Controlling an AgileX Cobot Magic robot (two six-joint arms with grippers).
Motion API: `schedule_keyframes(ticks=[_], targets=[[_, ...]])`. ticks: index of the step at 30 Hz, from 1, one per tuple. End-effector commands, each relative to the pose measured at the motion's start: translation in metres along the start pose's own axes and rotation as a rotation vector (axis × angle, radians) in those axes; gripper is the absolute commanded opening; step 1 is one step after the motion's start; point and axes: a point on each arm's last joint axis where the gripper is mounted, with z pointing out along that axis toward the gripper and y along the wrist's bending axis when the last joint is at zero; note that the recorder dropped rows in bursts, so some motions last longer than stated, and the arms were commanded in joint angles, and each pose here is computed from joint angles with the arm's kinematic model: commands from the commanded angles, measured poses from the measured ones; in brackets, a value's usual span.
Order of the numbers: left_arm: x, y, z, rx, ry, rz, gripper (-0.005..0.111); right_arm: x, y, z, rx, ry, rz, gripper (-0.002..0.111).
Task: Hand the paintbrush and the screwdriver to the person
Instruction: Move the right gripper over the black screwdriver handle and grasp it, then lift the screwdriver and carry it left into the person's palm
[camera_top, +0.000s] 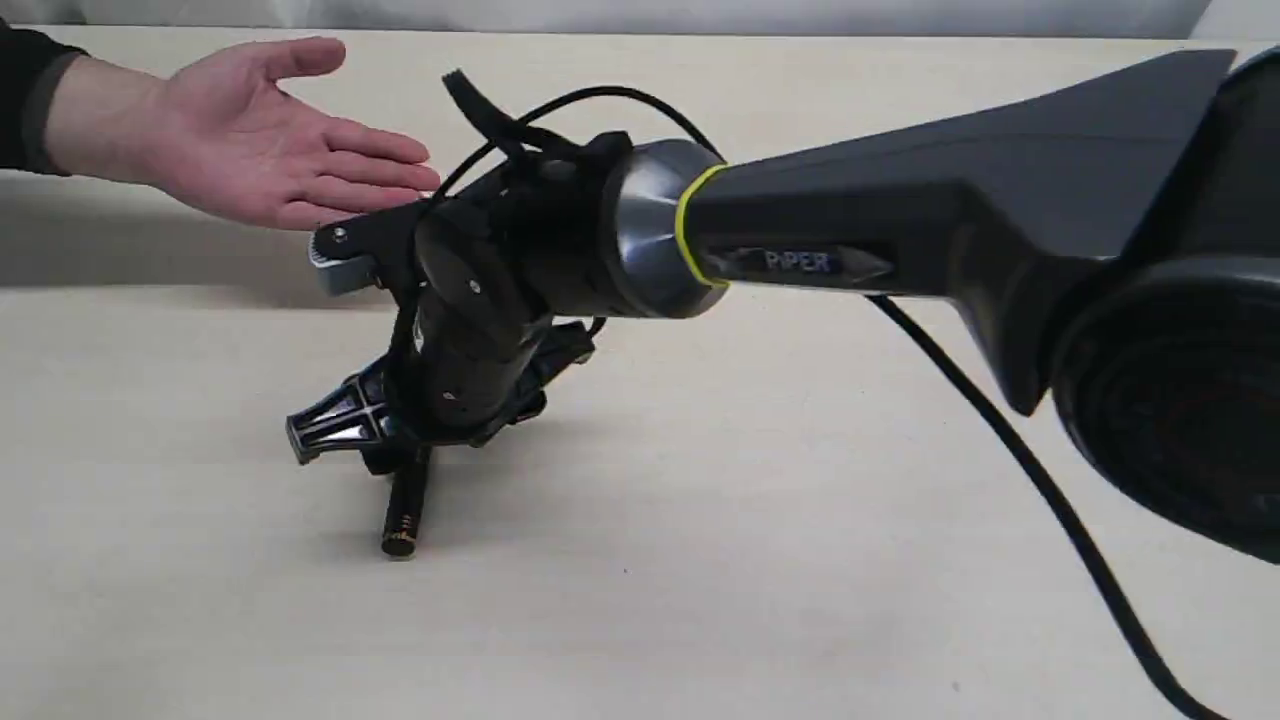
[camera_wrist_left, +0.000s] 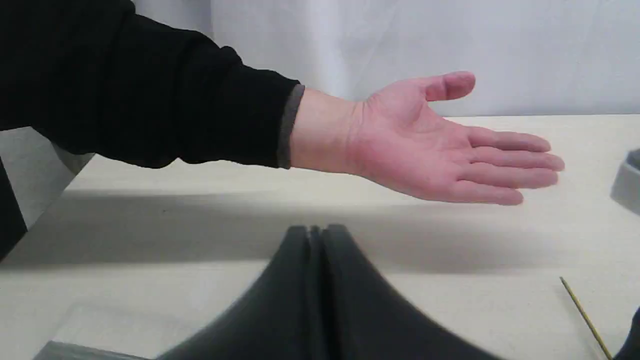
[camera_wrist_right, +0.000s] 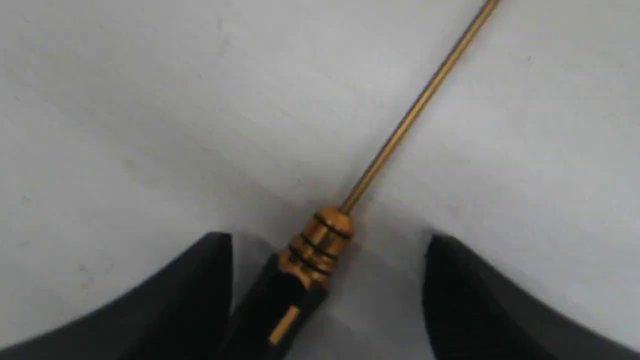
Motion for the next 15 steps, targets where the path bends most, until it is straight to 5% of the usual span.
schedule_keyframes(ticks=[1, 10, 15], targets=[[0.0, -0.001, 0.0, 0.01, -0.006, -0.005, 0.0, 0.006, -0.002, 0.009, 0.019, 0.053, -0.005, 0.054], [0.0, -0.001, 0.0, 0.009, -0.008, -0.003, 0.0, 0.008, -0.003, 0.014, 0.029, 0.092, -0.094, 0.007], [0.0, -0.001, 0.0, 0.009, -0.008, -0.003, 0.0, -0.003, 0.014, -0.007, -0.05, 0.107, -0.167, 0.004]])
